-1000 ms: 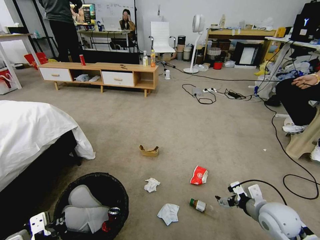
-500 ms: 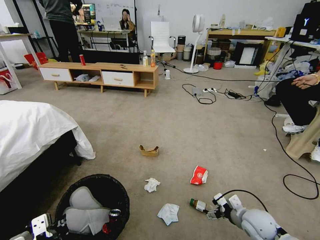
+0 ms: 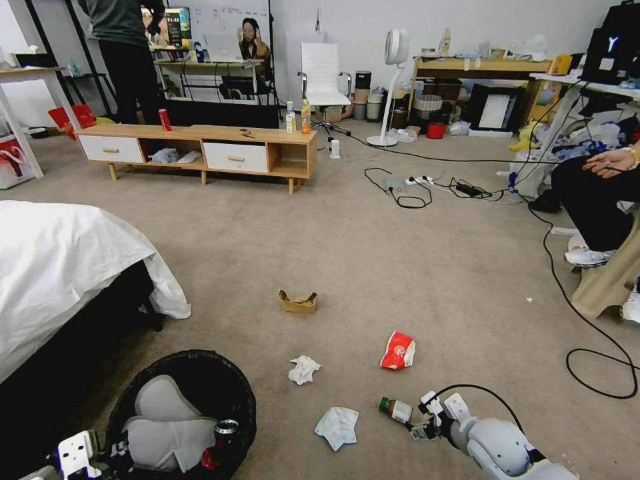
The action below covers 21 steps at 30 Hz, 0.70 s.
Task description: Pick up the trash bin and place the garbage on the floor into it.
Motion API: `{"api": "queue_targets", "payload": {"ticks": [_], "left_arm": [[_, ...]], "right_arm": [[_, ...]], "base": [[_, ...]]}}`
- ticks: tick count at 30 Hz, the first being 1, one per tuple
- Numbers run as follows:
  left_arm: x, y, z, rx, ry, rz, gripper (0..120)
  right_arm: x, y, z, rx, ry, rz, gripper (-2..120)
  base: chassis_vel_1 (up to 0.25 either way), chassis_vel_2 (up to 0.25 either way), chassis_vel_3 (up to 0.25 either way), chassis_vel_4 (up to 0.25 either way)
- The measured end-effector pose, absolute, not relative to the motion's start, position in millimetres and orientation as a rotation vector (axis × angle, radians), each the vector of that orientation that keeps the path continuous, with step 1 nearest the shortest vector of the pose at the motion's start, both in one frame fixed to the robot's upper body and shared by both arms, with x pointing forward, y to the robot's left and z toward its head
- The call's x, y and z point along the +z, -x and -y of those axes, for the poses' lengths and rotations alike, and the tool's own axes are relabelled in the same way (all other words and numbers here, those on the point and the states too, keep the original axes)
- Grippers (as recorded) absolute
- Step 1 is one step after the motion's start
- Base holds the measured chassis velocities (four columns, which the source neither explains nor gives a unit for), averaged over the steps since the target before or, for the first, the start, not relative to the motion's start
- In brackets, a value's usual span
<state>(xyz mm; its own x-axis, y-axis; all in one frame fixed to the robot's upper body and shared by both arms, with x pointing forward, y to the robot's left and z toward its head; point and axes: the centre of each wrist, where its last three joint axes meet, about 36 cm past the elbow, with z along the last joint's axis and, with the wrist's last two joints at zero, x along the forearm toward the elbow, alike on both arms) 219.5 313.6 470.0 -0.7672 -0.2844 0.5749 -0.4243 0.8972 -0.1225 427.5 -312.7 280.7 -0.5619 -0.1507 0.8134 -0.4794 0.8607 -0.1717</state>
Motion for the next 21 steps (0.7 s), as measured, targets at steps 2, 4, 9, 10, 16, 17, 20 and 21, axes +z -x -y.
{"api": "queue_targets", "payload": {"ticks": [2, 4, 9, 10, 16, 17, 20, 21], "left_arm": [[470, -219, -314, 0.330, -0.511, 2.493, 3], [469, -219, -315, 0.329, -0.515, 2.490, 3], [468, -218, -316, 0.328, -0.522, 2.489, 3], [468, -218, -316, 0.328, -0.522, 2.489, 3], [468, -217, -316, 0.326, -0.526, 2.485, 3], [468, -216, -316, 0.325, -0.527, 2.483, 3], [467, -215, -316, 0.323, -0.530, 2.482, 3], [467, -215, -316, 0.323, -0.530, 2.482, 3]], "right_arm": [[277, -430, 311, 0.481, -0.457, 2.153, 100], [272, -433, 307, 0.489, -0.462, 2.152, 100], [264, -438, 298, 0.503, -0.478, 2.154, 100], [264, -438, 298, 0.503, -0.478, 2.154, 100], [244, -446, 291, 0.518, -0.476, 2.148, 99], [236, -447, 288, 0.522, -0.475, 2.141, 99], [223, -448, 287, 0.528, -0.470, 2.133, 99], [223, -448, 287, 0.528, -0.470, 2.133, 99]], "base": [[0.000, 0.000, 0.000, 0.000], [0.000, 0.000, 0.000, 0.000], [0.000, 0.000, 0.000, 0.000], [0.000, 0.000, 0.000, 0.000], [0.000, 0.000, 0.000, 0.000], [0.000, 0.000, 0.000, 0.000], [0.000, 0.000, 0.000, 0.000], [0.000, 0.000, 0.000, 0.000]]}}
